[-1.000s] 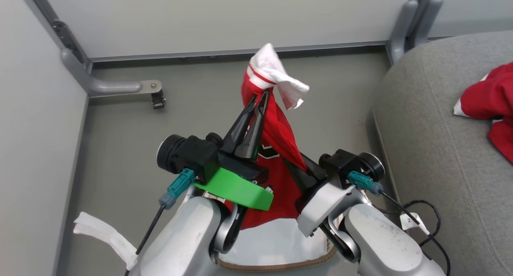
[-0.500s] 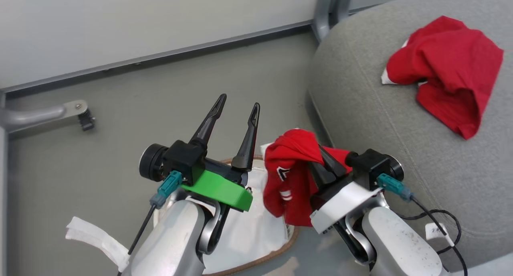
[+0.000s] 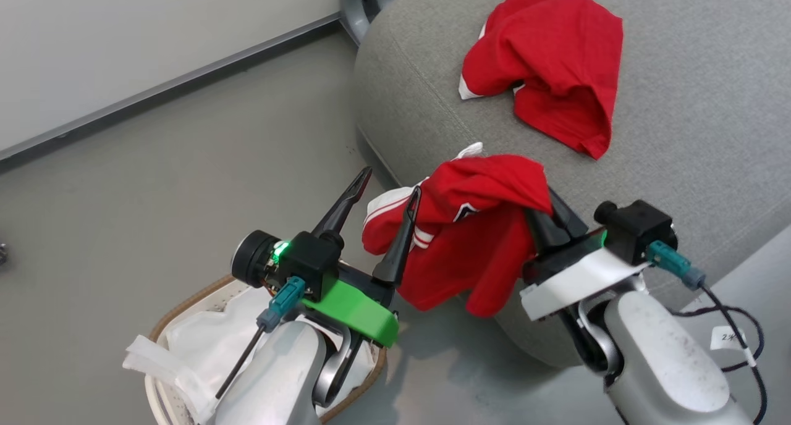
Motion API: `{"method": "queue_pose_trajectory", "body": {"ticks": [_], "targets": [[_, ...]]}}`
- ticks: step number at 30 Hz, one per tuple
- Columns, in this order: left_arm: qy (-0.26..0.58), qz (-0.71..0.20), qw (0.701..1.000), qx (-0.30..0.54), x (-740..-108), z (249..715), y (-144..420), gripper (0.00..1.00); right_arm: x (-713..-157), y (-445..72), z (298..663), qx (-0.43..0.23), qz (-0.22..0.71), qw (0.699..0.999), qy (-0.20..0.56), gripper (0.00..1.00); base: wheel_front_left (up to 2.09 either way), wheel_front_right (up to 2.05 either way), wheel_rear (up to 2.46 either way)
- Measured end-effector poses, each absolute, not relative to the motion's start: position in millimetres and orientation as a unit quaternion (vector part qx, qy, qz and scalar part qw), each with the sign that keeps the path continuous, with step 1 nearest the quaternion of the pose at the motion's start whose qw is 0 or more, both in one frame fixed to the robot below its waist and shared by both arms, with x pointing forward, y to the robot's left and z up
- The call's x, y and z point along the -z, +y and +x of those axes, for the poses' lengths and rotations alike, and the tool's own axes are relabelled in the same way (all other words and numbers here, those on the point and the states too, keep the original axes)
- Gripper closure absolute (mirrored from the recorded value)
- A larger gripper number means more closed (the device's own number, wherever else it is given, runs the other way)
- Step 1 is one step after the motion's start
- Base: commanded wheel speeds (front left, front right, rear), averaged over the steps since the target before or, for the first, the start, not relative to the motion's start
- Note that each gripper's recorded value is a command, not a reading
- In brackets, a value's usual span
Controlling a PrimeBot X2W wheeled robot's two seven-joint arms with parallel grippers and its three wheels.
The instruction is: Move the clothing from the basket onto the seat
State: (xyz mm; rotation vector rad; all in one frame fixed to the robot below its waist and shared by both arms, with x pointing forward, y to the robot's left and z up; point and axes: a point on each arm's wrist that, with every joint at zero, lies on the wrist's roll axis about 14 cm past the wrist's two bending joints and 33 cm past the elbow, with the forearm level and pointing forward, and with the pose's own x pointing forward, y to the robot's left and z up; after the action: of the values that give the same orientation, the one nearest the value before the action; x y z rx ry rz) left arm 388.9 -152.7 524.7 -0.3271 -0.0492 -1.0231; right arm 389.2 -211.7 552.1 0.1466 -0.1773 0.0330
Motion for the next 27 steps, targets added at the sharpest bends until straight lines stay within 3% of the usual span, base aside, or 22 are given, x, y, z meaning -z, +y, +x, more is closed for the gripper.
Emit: {"method": "queue_pose_trajectory", "body": {"ticks": [8, 19, 27], "targets": [[0.015, -0.159, 0.844, 0.513, -492, 382, -169, 0.00, -615, -267, 415, -0.003, -0.055, 0.988, -0.145, 1.00, 0.00, 0.00, 0.00], [0.048, -0.160, 0.846, 0.506, -456, 394, -162, 0.00, -731, -348, 472, 0.064, -0.230, 0.945, -0.224, 1.00, 0.00, 0.00, 0.00], [0.058, -0.158, 0.859, 0.484, -436, 415, -146, 0.00, -714, -406, 515, 0.135, -0.256, 0.942, -0.169, 1.00, 0.00, 0.00, 0.00]]}}
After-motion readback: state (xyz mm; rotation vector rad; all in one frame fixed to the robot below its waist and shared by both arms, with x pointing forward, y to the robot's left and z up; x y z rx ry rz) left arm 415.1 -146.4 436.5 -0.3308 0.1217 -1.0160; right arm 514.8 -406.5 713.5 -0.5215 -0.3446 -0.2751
